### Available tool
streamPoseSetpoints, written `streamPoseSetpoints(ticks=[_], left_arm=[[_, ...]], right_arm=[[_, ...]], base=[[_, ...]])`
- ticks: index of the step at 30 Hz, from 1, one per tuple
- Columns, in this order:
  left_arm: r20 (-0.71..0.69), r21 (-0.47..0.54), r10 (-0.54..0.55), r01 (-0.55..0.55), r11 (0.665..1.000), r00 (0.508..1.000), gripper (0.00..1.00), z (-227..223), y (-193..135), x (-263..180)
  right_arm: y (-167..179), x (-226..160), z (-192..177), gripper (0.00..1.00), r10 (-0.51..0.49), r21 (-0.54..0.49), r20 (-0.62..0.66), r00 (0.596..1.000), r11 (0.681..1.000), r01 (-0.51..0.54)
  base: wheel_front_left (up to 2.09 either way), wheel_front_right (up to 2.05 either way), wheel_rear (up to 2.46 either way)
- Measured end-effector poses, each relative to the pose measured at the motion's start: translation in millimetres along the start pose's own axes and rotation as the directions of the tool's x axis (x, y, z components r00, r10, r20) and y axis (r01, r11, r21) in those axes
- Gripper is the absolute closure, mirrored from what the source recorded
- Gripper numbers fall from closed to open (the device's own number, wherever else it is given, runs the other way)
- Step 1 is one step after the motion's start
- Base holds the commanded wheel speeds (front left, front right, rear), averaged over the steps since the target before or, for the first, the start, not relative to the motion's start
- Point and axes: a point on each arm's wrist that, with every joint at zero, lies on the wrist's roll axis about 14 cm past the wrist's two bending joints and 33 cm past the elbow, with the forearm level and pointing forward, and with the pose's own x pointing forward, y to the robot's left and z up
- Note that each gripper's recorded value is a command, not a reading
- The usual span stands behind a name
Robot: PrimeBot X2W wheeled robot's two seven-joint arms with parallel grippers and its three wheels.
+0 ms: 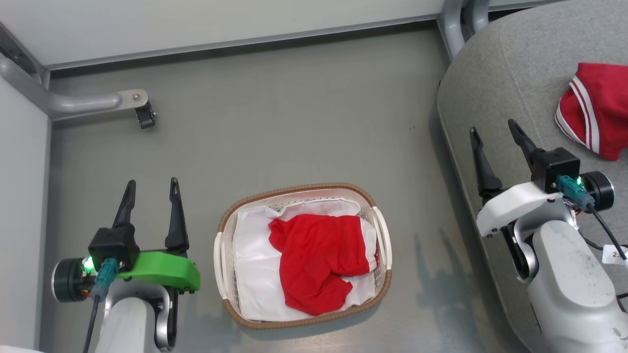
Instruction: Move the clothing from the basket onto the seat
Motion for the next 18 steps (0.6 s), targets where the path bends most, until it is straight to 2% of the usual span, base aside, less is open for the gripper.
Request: streamPoseSetpoints(ticks=[18], left_arm=[[0.017,-0.045,0.059,-0.058,0.997,0.998,0.0,8.4,15.5,-52.4]], right_arm=[[27.8,-50.9,7.1,0.0,0.032,0.067,0.027,0.999,0.997,-0.034]], base=[[0.0,0.0,0.0]])
